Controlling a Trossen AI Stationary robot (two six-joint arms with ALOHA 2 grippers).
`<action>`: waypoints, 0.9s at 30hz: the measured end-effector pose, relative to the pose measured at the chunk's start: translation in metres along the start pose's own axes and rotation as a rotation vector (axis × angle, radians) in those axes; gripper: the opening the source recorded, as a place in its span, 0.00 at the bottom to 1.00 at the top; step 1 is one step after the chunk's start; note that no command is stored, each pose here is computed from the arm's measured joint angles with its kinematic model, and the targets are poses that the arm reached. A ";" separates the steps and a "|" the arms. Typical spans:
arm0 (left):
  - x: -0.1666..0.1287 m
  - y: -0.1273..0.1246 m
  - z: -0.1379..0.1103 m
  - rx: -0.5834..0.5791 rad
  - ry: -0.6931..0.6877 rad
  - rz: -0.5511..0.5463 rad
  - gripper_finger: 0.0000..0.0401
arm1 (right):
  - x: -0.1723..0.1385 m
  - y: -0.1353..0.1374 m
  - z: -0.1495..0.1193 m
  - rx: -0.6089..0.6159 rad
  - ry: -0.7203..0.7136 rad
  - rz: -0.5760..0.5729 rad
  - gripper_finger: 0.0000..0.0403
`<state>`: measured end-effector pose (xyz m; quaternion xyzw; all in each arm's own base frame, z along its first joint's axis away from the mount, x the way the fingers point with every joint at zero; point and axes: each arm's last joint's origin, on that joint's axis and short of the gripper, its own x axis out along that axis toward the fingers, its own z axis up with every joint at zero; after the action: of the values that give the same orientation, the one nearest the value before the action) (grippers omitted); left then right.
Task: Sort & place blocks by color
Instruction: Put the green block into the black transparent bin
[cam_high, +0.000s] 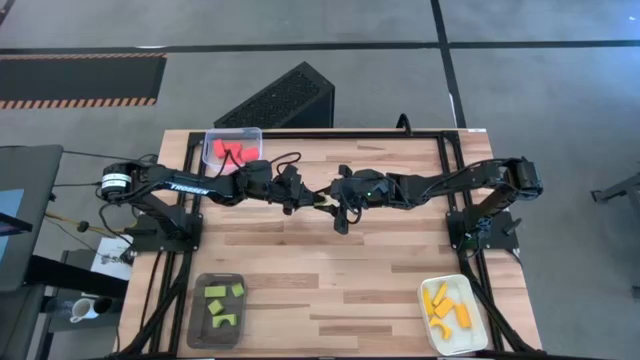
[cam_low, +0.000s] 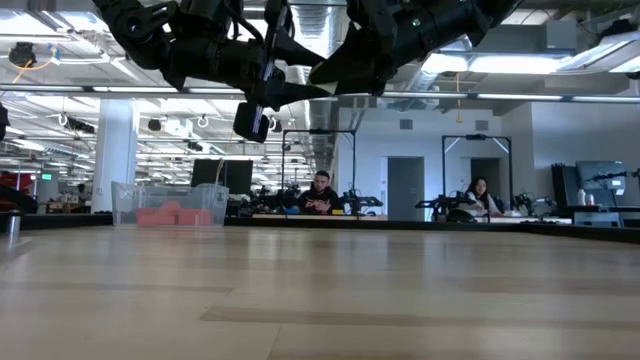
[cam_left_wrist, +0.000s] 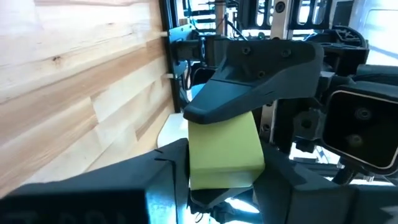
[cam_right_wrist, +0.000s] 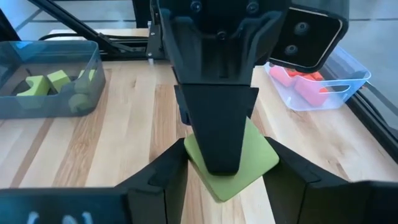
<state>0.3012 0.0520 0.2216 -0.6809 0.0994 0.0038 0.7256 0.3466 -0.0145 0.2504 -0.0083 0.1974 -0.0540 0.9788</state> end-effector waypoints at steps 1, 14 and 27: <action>0.000 0.000 0.000 0.004 0.000 0.000 0.26 | 0.000 0.000 0.000 0.000 0.000 0.000 0.47; -0.002 -0.003 0.004 0.076 -0.011 -0.012 0.26 | -0.012 -0.002 0.004 0.011 0.016 -0.005 0.64; -0.060 -0.023 -0.015 0.289 0.045 0.245 0.26 | -0.072 -0.034 0.002 0.073 0.269 -0.092 0.64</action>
<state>0.2433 0.0431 0.2521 -0.5524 0.1972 0.0623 0.8075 0.2778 -0.0402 0.2810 0.0254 0.3240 -0.1067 0.9397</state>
